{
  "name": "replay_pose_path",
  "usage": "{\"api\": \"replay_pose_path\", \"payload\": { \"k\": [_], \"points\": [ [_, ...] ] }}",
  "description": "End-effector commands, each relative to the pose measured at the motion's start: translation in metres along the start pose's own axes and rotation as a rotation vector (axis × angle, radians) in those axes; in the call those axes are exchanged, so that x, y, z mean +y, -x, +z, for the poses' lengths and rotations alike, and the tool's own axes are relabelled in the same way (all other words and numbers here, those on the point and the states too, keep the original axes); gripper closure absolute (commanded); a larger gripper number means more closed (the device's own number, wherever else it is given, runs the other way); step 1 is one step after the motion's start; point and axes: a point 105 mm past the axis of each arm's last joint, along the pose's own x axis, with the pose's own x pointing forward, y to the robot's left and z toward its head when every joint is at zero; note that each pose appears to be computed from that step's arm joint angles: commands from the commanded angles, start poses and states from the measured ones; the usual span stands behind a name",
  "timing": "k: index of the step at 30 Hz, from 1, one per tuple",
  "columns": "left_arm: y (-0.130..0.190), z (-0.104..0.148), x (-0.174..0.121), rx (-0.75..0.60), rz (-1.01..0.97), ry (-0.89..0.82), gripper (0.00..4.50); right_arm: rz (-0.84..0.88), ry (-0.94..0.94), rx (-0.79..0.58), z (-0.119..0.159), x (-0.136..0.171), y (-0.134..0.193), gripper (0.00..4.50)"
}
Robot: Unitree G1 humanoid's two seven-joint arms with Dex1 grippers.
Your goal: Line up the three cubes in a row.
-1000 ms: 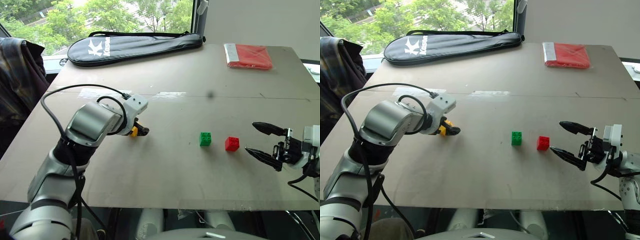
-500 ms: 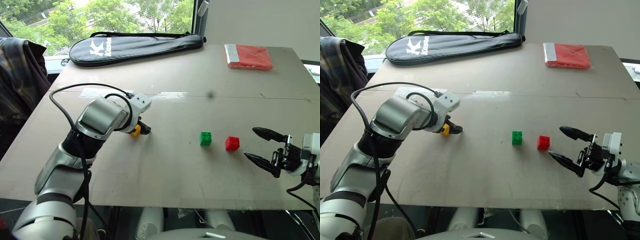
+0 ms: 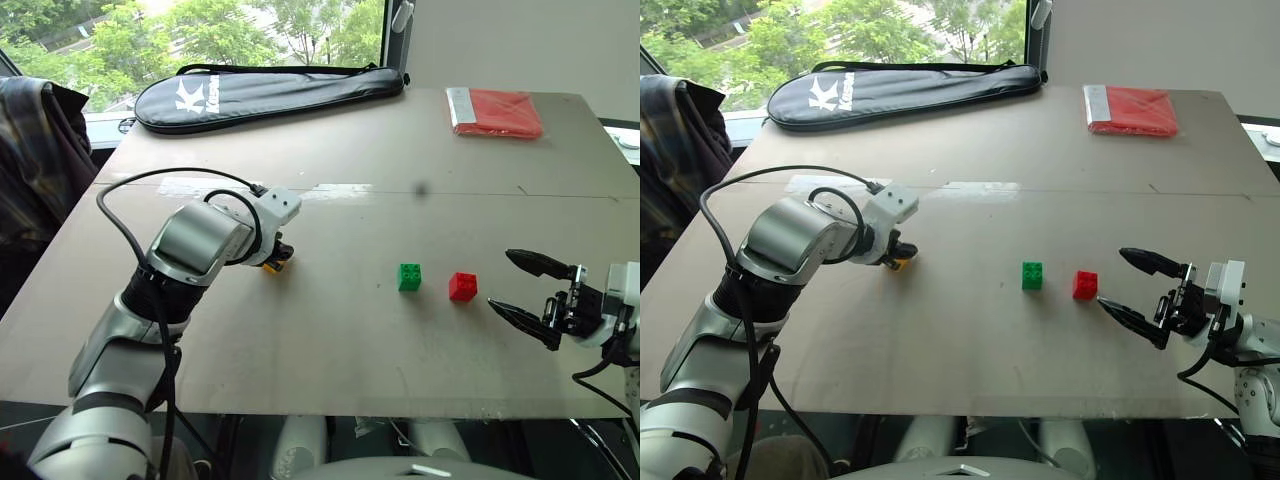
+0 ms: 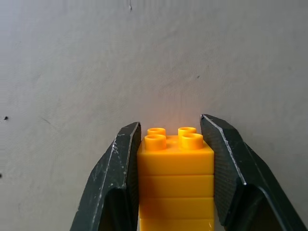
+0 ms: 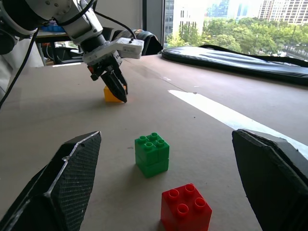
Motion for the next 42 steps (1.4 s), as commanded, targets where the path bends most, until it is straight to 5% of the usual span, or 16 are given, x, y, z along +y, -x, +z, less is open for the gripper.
{"api": "replay_pose_path", "payload": {
  "k": [1,8,16,28,42],
  "points": [
    [0.021,0.034,-0.010,-0.252,-0.080,-0.050,3.20,0.003,0.039,-0.013,0.008,-0.003,0.001,0.00],
    [0.053,0.073,-0.049,-0.761,-0.371,-0.084,3.20,0.029,0.022,-0.014,0.008,-0.002,0.001,0.00],
    [0.048,0.051,-0.086,-1.075,-0.682,-0.173,3.20,0.075,0.008,-0.015,0.012,0.002,0.000,0.00],
    [0.013,0.021,-0.088,-1.230,-0.872,-0.259,3.20,0.081,0.005,-0.017,0.013,0.000,0.002,0.00],
    [-0.024,0.020,-0.093,-1.121,-0.935,-0.301,3.20,0.062,0.012,-0.020,0.013,0.004,0.001,0.00]
  ]
}}
